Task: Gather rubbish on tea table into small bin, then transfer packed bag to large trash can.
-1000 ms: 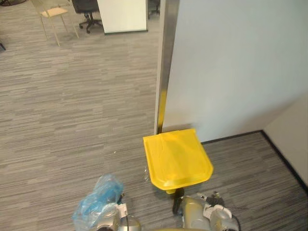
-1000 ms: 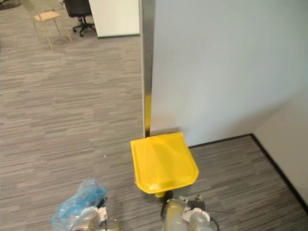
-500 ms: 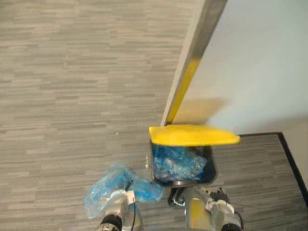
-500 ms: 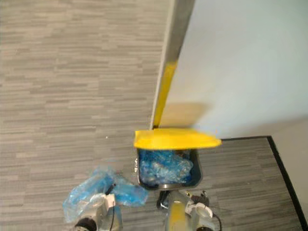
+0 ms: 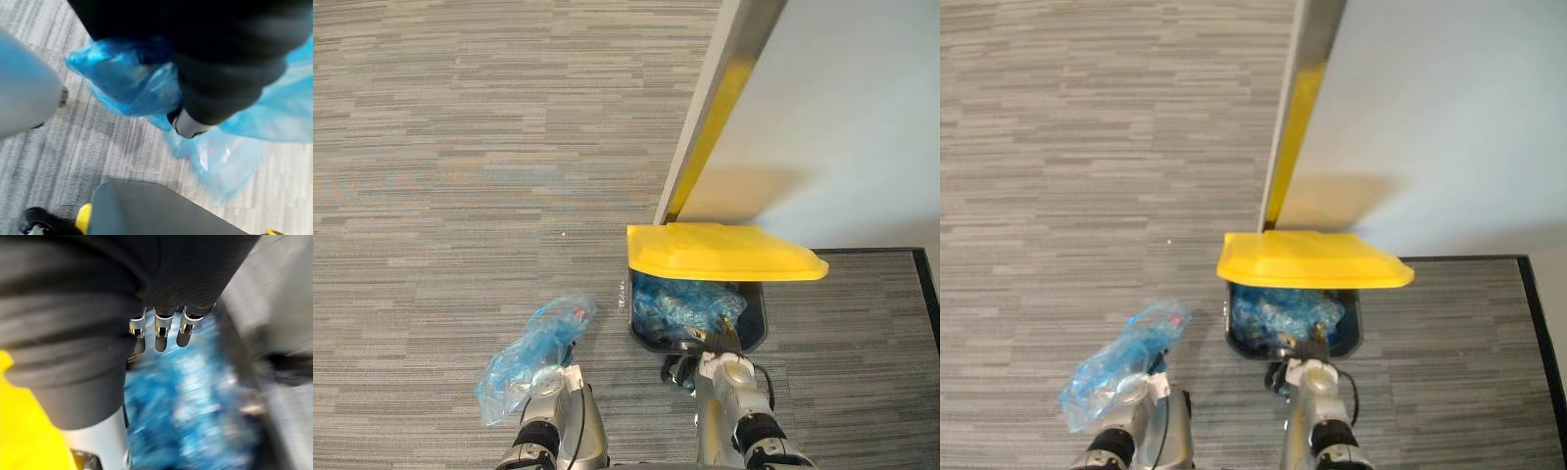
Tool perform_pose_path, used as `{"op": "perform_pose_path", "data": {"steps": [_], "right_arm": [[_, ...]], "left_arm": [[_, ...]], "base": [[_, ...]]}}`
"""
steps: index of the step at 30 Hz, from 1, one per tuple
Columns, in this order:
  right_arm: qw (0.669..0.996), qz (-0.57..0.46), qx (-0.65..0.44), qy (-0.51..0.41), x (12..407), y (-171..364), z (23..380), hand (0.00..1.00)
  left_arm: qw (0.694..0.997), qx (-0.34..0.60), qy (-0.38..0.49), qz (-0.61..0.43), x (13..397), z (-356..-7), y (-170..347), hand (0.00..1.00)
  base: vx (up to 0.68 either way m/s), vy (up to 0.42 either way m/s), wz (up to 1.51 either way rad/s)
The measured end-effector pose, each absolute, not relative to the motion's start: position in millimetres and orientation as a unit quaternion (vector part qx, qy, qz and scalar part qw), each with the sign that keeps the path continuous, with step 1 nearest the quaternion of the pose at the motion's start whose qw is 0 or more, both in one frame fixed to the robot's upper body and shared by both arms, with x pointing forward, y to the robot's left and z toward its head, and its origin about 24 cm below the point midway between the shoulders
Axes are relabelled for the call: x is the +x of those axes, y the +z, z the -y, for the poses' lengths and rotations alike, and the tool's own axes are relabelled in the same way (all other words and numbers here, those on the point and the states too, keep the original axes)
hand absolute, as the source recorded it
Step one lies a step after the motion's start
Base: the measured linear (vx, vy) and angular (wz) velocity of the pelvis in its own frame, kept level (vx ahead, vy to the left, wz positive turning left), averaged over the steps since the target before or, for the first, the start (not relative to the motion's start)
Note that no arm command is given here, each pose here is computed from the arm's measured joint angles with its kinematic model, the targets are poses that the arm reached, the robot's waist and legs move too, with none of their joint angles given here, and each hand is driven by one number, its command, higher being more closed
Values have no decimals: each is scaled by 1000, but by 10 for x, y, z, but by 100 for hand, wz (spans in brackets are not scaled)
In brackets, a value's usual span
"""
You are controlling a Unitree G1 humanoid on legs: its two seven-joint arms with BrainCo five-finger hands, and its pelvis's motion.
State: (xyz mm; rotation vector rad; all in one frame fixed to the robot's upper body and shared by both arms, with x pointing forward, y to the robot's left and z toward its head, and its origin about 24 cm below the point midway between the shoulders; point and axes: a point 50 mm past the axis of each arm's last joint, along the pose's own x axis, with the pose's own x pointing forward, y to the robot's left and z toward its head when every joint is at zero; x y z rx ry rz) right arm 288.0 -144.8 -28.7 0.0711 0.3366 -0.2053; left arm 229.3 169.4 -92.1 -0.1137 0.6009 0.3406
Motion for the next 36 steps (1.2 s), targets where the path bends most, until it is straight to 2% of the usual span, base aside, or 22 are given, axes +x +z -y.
{"op": "perform_pose_path", "data": {"steps": [1, 4, 10, 15, 24, 30, 36], "right_arm": [[989, -118, 22, -84, 3080, -28, 1397, 0], [997, -48, 4, -62, 3353, 387, 1319, 0], [998, 37, -11, -45, 3677, 1012, 1242, 0], [992, 106, -30, -63, 3906, 1594, 1360, 0], [988, 115, 1, -107, 4044, 1921, 1561, 0], [982, 135, 24, -128, 4072, 2160, 1667, 0], [979, 141, 26, -143, 4099, 2278, 1743, 0]], "left_arm": [[943, -50, 173, -281, 2334, -1726, -866, 100], [951, -50, 161, -257, 2409, -1683, -774, 100], [960, -61, 147, -231, 2477, -1610, -668, 100], [971, -63, 118, -197, 2597, -1477, -529, 100], [989, -68, 77, -106, 2826, -1329, -126, 100], [996, -82, -8, -23, 2886, -969, 283, 100], [979, -135, -124, 88, 2810, -539, 833, 100]], "base": [[-156, -62, 10], [-254, -98, 8], [-125, -45, -13], [-49, -56, 1], [-27, 5, 8], [-9, 24, 2], [-23, 34, 1]]}}
